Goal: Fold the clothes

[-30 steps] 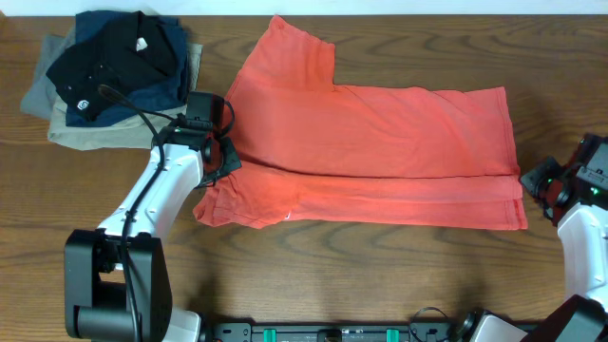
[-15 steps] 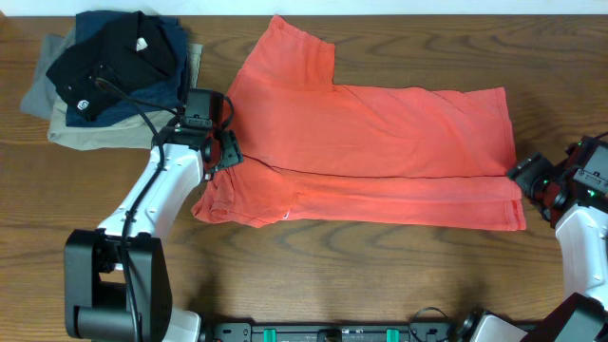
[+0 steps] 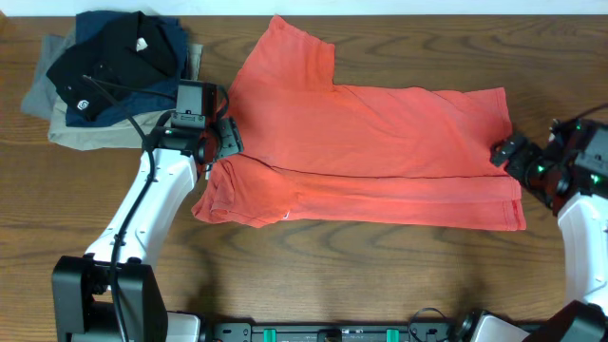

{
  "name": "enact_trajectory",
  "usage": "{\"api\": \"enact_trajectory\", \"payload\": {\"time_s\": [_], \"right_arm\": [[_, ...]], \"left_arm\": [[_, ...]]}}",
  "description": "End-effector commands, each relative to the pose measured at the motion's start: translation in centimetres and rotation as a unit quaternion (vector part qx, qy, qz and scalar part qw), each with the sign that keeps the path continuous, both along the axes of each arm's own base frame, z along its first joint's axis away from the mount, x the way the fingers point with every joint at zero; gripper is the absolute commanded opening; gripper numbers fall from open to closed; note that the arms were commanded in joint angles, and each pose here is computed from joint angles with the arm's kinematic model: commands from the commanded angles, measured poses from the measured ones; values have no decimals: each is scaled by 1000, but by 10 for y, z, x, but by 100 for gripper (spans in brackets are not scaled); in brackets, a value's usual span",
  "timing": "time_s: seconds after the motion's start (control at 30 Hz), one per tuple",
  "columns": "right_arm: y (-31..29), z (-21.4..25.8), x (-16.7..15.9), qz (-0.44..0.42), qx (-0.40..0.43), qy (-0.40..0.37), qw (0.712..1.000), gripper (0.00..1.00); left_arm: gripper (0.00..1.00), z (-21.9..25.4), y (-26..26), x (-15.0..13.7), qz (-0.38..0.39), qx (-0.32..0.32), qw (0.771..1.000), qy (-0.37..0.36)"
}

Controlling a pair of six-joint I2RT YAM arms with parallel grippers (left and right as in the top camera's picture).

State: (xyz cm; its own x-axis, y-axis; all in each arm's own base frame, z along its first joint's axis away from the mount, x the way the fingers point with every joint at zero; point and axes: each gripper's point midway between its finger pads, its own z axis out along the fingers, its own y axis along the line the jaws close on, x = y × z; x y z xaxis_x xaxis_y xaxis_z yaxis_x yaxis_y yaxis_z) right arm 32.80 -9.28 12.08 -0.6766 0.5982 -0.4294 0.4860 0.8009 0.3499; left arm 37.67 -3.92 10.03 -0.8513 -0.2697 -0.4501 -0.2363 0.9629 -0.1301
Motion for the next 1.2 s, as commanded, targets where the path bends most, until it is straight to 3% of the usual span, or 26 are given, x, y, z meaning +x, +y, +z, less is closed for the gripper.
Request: {"api": "enact_trajectory", "payload": {"time_s": [0.0, 0.1, 0.17, 0.23, 0.33, 1.17], "right_arm": [[-16, 14, -3, -36, -62, 31, 997, 94], [-18, 6, -23, -61, -61, 78, 993, 88], [-22, -4, -33, -69, -64, 103, 990, 79], [-23, -15, -37, -74, -58, 116, 989, 67], [-23, -30, -36, -75, -42, 130, 988, 61], [-25, -111, -40, -78, -11, 238, 968, 60]], "left_arm": [[71, 7, -8, -2, -26, -11, 1000, 3], [71, 0, -6, -16, -26, -7, 999, 34], [71, -5, -5, -25, -27, -6, 998, 57], [71, -10, -5, -32, -27, -6, 997, 74], [71, -15, -8, -40, -31, -15, 995, 90], [71, -21, -7, -50, -31, -13, 993, 110]]}}
